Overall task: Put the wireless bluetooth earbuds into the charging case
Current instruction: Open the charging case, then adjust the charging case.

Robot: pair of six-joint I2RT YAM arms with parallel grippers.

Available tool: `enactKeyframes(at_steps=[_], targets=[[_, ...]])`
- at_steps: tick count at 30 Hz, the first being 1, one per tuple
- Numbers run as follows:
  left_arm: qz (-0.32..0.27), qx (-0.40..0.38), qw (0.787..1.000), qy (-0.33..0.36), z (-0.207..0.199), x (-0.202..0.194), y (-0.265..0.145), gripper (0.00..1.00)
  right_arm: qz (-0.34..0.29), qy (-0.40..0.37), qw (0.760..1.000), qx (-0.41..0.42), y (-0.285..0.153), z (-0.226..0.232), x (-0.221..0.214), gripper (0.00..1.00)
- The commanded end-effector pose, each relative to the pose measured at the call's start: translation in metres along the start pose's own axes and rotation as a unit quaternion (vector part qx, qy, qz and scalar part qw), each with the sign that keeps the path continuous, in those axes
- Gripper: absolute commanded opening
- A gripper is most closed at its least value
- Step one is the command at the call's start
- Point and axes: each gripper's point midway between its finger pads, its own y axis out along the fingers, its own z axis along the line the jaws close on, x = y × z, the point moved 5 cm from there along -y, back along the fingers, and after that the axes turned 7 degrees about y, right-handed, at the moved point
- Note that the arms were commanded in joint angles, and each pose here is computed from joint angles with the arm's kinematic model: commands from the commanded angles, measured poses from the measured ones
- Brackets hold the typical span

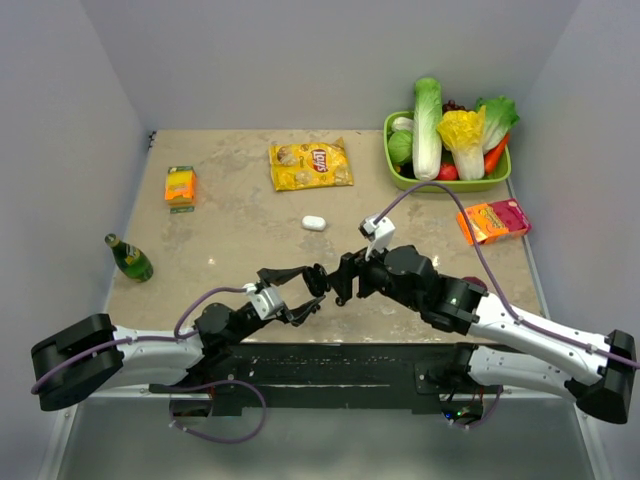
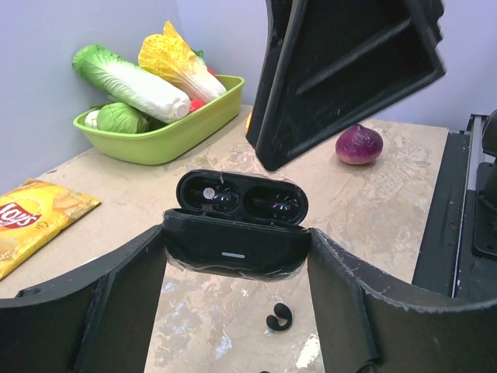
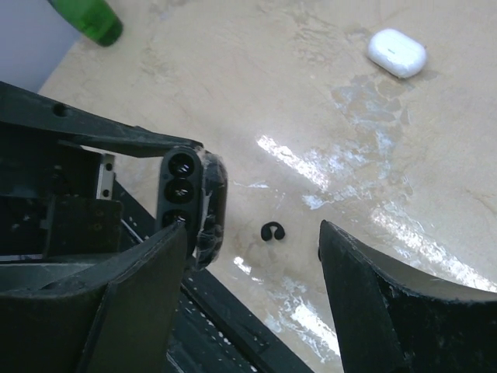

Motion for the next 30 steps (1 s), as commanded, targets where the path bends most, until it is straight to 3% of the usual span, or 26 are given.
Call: enactKeyframes(at_steps=[1, 14, 30], targets=[[-0.067, 0.022, 0.997, 0.009, 0.006, 0.016, -0.018, 0.0, -0.051, 0.027, 0.997, 0.058, -0.01, 0.017, 0.021, 0.72], [-0.075, 0.024, 0.997, 0.007, 0.007, 0.02, -0.018, 0.0, -0.03, 0.068, 0.99, 0.116, 0.009, 0.019, 0.023, 0.59], [-0.078, 0.03, 0.996, 0.008, 0.008, 0.021, -0.018, 0.0, 0.006, 0.074, 0.99, 0.121, 0.024, 0.018, 0.007, 0.46]])
